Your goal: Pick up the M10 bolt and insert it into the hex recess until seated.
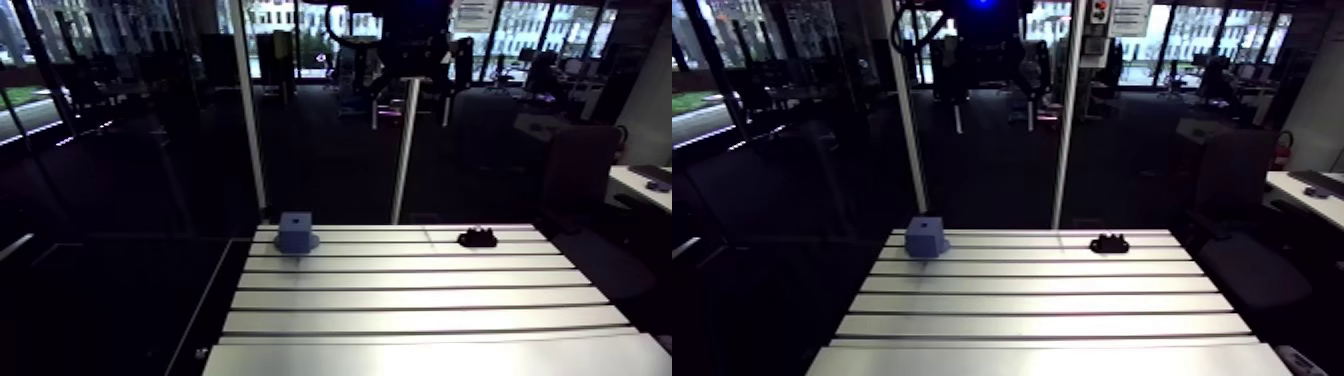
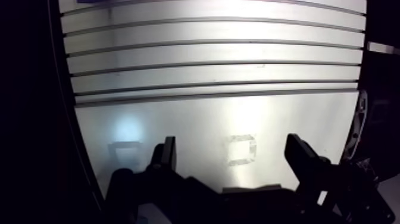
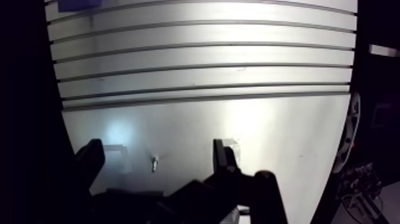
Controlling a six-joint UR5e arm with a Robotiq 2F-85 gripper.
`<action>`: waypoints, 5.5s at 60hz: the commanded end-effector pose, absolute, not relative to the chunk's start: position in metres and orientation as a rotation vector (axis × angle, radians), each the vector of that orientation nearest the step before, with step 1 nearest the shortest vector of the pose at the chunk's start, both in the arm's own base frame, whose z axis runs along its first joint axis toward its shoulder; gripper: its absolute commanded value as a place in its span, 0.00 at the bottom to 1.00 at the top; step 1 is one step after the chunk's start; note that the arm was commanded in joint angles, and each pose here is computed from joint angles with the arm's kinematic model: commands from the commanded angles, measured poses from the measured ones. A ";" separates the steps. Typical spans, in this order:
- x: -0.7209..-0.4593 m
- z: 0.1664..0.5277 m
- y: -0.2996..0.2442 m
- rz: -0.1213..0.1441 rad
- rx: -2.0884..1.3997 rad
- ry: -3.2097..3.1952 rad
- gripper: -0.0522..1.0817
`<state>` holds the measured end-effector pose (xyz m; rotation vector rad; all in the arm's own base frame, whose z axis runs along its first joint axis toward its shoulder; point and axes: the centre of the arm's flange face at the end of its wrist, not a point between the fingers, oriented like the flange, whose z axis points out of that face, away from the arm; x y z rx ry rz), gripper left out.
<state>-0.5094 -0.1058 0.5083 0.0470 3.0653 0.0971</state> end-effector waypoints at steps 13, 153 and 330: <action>-0.516 0.500 -0.128 0.105 -0.069 3.062 0.05; -0.560 0.390 0.128 0.132 -0.386 3.351 0.05; -0.636 0.217 0.183 0.079 -0.273 3.315 0.47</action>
